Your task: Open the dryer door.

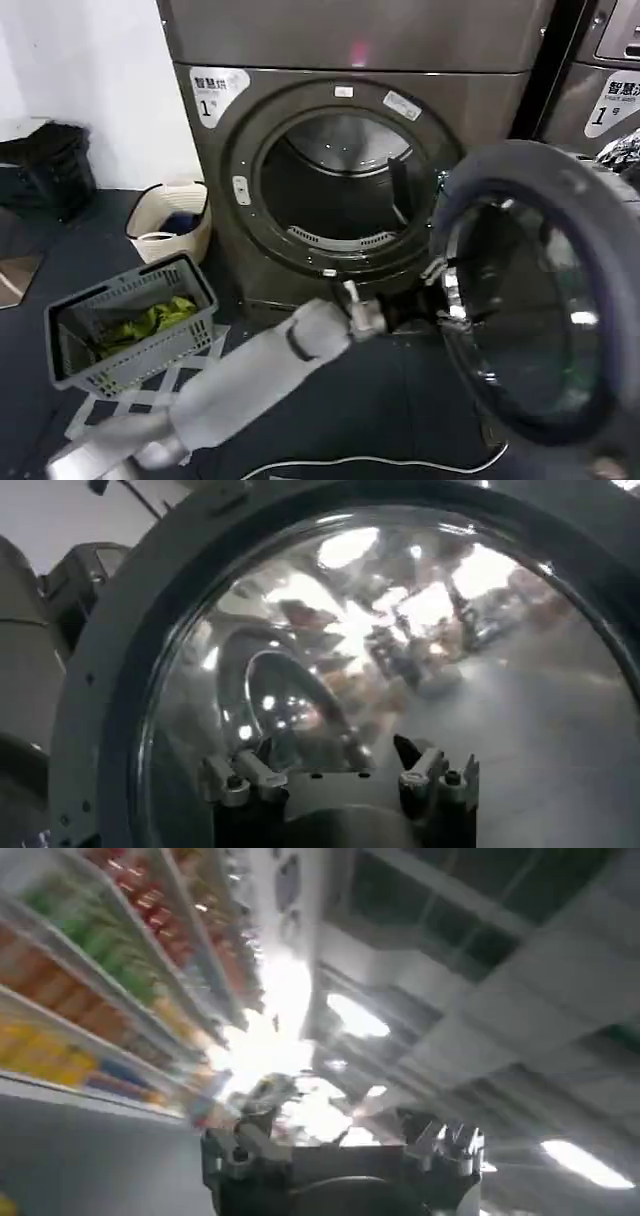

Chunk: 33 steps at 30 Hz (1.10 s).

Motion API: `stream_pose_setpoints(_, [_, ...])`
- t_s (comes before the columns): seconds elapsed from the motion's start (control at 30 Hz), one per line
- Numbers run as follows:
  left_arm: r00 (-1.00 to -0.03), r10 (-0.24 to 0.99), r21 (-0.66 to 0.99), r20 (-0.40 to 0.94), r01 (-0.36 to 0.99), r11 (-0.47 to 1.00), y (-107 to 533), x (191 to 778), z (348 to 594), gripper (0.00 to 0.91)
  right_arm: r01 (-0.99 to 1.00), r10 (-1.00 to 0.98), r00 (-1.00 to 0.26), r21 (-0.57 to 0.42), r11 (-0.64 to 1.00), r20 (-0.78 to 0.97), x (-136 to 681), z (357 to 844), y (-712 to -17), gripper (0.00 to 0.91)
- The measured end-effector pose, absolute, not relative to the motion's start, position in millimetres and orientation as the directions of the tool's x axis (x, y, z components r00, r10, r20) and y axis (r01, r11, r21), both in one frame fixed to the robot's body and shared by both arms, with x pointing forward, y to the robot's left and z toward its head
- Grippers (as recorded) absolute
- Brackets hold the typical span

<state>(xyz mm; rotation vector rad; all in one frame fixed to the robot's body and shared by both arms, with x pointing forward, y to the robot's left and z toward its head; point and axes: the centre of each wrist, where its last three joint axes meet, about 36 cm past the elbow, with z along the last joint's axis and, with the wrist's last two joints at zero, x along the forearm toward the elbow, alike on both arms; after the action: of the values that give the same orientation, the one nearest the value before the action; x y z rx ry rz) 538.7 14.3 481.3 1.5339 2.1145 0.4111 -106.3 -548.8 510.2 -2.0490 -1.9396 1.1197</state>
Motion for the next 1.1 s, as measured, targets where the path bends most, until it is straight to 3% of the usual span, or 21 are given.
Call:
stream_pose_setpoints(0.53, [-0.381,0.911,0.398,-0.161,0.819,0.413,-69,534,485,0.907,0.765,0.886,0.215,-0.494,-0.414,-0.411,-129,526,-548,0.907])
stream_pose_setpoints(0.93, [-0.361,0.919,0.389,-0.155,0.833,0.393,-79,531,490,0.907,0.769,0.891,0.212,-0.493,-0.406,-0.402,-129,524,-549,0.907])
stream_pose_setpoints(1.1, [-0.304,0.943,0.399,-0.137,0.854,0.333,-63,523,489,0.907,0.782,0.902,0.183,-0.497,-0.375,-0.392,-120,521,-548,0.907])
